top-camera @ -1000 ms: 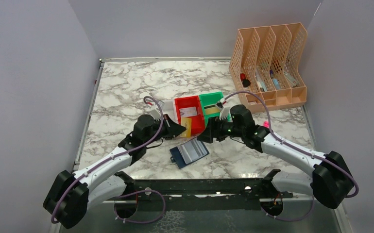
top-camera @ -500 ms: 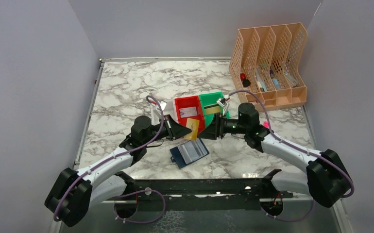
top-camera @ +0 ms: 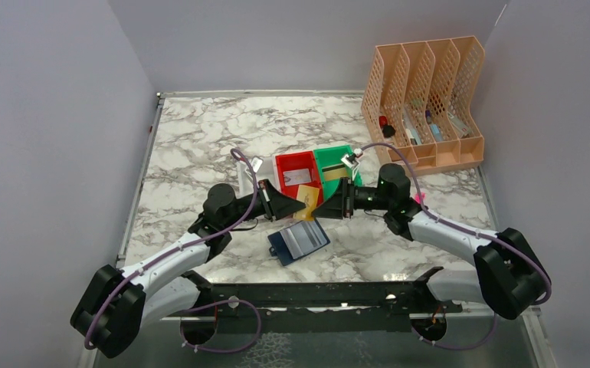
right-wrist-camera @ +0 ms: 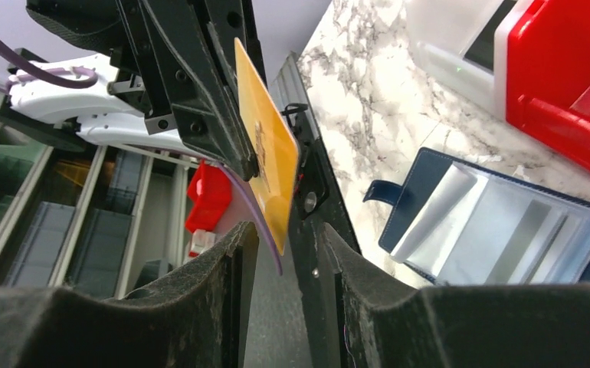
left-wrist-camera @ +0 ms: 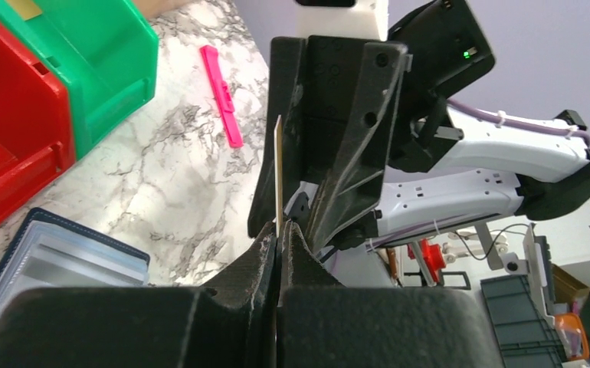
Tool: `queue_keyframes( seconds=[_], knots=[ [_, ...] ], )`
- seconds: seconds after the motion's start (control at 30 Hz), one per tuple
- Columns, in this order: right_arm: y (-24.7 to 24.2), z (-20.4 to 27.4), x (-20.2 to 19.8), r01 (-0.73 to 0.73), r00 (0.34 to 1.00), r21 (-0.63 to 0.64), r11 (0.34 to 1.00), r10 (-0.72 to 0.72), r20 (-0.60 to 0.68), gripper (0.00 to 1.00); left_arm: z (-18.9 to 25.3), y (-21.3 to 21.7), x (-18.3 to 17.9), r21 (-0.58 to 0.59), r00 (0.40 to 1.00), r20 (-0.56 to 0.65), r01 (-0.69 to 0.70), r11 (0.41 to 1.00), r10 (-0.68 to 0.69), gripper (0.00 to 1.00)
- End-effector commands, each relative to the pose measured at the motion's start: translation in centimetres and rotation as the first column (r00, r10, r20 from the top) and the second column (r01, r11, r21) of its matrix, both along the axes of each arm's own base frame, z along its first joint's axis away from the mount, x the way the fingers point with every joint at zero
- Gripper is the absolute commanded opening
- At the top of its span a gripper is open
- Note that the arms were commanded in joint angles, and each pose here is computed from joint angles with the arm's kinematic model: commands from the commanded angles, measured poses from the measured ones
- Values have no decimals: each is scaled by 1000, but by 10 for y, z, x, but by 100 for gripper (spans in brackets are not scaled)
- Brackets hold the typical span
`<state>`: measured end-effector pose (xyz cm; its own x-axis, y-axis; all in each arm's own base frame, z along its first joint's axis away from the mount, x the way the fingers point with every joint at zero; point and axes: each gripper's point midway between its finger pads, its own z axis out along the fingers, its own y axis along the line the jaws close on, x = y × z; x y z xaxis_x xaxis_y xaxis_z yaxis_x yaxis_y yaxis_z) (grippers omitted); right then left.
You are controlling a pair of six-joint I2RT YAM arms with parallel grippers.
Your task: Take the credit cards out of the card holder
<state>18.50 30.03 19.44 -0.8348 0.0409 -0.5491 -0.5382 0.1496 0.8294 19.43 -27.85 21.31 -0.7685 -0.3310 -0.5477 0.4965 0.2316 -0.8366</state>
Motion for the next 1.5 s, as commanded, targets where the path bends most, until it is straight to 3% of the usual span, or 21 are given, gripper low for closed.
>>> queue_keyframes(
  seconds=[0.0, 0.63, 1.07, 1.3, 1.47],
  knots=[
    [-1, 11, -10, -57, 998, 59, 997, 56, 28, 40, 15, 0, -8, -47, 998, 52, 43, 998, -40, 0],
    [2, 20, -11, -79, 997, 139, 987, 76, 27, 34, 10, -5, -14, -95, 996, 27, 90, 991, -88, 0],
    [1, 23, -10, -69, 996, 146, 987, 61, 63, 1, 7, -5, -13, -99, 996, 17, 86, 991, -84, 1],
    [-3, 14, -3, 9, 998, 90, 996, -15, 66, 1, 3, -2, -8, -100, 999, 3, 43, 994, -43, 51],
    [-12, -2, 15, 132, 987, -49, 990, -127, 94, 1, -1, 2, -3, -90, 1000, -8, -4, 996, 3, 82]
  ],
)
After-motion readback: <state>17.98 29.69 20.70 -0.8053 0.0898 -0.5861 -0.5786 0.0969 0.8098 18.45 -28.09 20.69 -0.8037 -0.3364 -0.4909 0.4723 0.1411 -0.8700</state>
